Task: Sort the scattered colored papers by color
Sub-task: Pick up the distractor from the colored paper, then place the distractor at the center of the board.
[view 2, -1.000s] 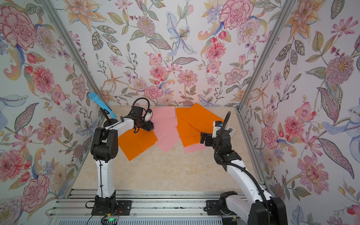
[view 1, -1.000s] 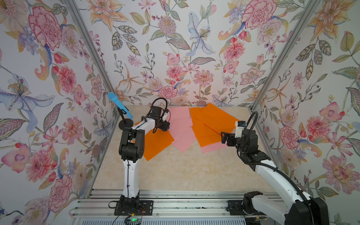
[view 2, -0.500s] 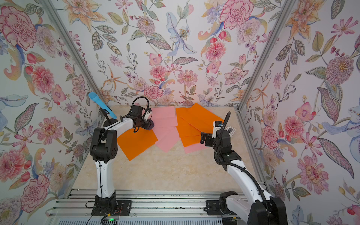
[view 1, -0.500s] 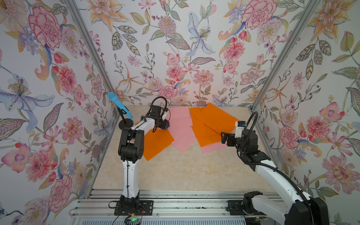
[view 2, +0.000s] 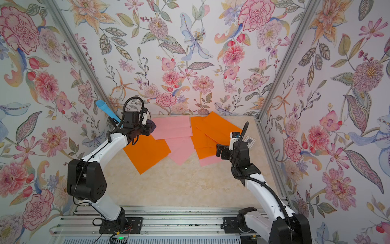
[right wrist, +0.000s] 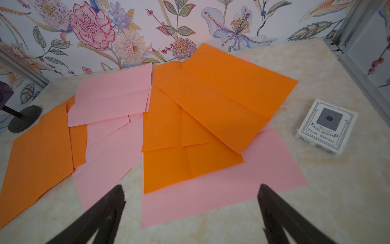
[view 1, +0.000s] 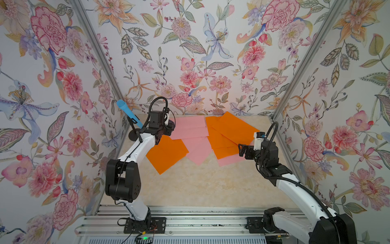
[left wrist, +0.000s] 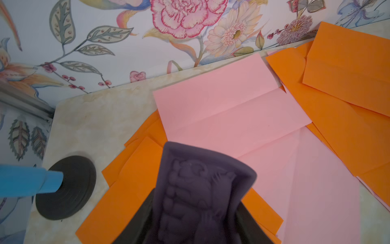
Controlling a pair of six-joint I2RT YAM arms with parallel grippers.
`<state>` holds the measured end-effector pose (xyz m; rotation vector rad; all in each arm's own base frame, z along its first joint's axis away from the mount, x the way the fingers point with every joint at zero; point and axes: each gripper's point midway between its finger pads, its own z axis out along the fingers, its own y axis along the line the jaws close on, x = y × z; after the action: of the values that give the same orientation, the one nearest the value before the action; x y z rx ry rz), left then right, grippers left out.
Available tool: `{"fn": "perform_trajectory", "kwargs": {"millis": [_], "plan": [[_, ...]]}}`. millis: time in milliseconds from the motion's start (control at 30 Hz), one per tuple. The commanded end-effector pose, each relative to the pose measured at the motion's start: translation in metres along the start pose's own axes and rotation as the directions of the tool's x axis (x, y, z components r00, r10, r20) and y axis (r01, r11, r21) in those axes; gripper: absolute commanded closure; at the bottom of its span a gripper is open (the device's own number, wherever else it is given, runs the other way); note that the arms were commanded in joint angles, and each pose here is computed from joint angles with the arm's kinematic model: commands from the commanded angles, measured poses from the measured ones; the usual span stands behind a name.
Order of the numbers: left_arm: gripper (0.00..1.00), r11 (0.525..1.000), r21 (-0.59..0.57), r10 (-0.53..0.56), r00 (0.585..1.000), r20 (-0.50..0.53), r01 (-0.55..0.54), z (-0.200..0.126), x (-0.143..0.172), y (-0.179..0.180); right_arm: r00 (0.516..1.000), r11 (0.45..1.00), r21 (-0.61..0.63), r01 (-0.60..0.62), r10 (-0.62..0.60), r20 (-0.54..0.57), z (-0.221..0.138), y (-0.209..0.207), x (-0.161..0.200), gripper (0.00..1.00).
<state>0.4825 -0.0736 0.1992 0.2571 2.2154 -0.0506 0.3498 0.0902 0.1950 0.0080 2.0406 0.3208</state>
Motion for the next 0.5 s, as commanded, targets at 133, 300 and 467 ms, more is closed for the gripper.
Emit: {"fn": "perform_trajectory", "kwargs": {"millis": [133,300,467], "plan": [[0.49,0.913,-0.220,-0.332,0.939,0.087,0.343,-0.054,0.053,0.075,1.000,0.999,-0.032,-0.012,0.012,-0.002,-0.002,0.008,0.004,0.00],[0.51,0.785,-0.377,-0.497,0.863,0.092,0.492,-0.069,0.111,0.125,1.000,0.999,-0.033,-0.009,0.009,-0.003,-0.001,0.009,0.004,0.00],[0.52,0.589,-0.454,-0.678,0.714,0.174,0.669,-0.075,0.164,0.179,1.000,0.999,-0.034,-0.009,0.009,0.002,-0.002,0.010,0.002,0.00]]}}
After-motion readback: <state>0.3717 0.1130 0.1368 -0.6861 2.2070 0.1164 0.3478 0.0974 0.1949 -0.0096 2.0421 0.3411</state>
